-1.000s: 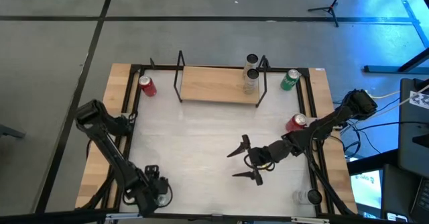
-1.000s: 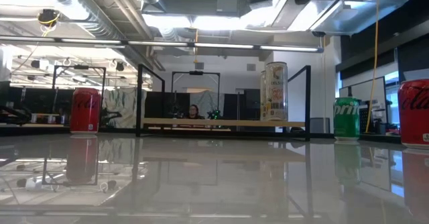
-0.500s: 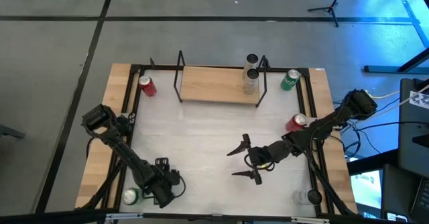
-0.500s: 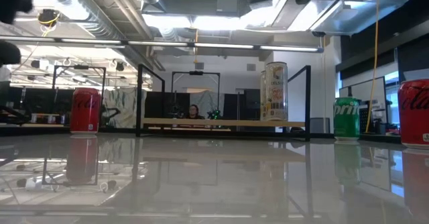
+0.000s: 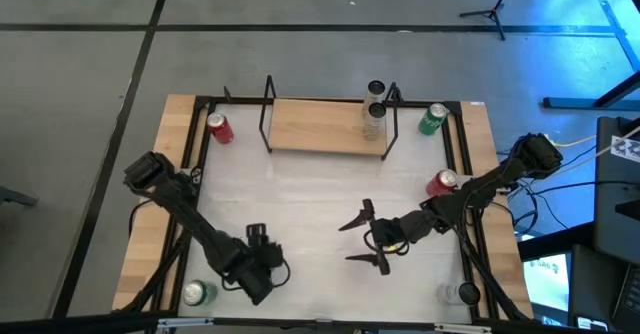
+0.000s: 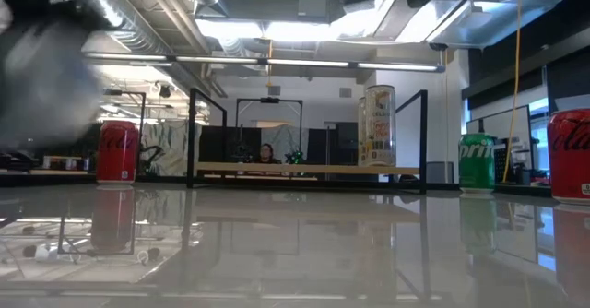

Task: Place canned beverage on shelf
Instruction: Put the left white blue soda can on the shelf

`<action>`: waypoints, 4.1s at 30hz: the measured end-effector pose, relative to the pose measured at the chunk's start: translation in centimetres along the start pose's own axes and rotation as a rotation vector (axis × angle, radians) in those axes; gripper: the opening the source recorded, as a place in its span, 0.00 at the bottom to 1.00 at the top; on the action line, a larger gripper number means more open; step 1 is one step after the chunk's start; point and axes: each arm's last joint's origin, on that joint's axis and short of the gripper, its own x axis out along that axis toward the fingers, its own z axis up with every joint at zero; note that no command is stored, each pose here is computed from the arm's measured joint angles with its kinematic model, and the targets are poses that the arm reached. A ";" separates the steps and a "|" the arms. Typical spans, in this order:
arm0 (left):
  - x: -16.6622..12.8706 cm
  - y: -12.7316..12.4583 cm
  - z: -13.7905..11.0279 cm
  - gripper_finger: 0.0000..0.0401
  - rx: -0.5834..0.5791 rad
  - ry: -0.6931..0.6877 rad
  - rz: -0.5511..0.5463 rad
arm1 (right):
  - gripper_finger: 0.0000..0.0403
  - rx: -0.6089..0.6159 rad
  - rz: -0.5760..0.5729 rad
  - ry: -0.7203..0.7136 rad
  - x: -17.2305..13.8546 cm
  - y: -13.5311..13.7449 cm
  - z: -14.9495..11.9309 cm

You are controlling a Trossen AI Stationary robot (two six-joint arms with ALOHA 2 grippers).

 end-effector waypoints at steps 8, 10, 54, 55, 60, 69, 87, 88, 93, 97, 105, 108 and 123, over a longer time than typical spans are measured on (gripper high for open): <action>-8.2 0.2 2.3 0.58 0.029 -0.566 0.209 | 0.83 0.015 -0.175 0.019 0.6 -0.4 -0.9; -8.7 0.0 2.4 0.58 0.026 -0.657 0.274 | 0.83 0.014 -0.197 -0.005 1.1 -0.4 -1.2; -6.5 1.1 9.1 0.58 0.218 -1.224 -0.065 | 0.83 -0.193 0.006 -0.280 8.2 -0.4 -2.1; -6.5 1.1 9.1 0.58 0.219 -1.224 -0.070 | 0.83 -0.193 0.016 -0.284 8.2 -0.3 -2.0; -6.5 1.1 9.1 0.58 0.220 -1.234 -0.091 | 0.81 -0.191 0.024 -0.293 8.3 -0.2 -1.7; -6.6 1.0 9.1 0.58 0.210 -1.237 -0.103 | 0.62 -0.200 0.023 -0.292 8.3 -0.2 -1.7; -13.1 3.0 1.6 0.86 -0.061 -0.964 0.106 | 0.62 -0.090 -0.169 0.058 6.6 -1.2 -2.3; -13.4 3.4 1.2 0.86 -0.083 -0.952 0.089 | 0.62 -0.078 -0.175 0.101 6.3 -1.3 -2.5; -13.2 4.6 0.6 0.85 -0.132 -0.901 0.087 | 0.62 0.002 -0.220 0.245 5.3 -1.5 -2.2; -12.0 5.0 1.7 0.85 -0.138 -0.867 0.090 | 0.62 0.003 -0.252 0.353 5.2 -1.6 -2.1; -7.7 6.0 4.5 0.85 -0.123 -0.746 0.082 | 0.62 0.014 -0.279 0.495 4.9 -1.5 -1.0; -6.2 6.4 5.4 0.84 -0.114 -0.704 0.067 | 0.62 0.015 -0.281 0.510 4.8 -1.5 -0.7; -2.3 5.9 5.0 0.85 -0.067 -0.510 0.049 | 0.62 0.075 -0.203 0.598 4.5 -1.3 -1.0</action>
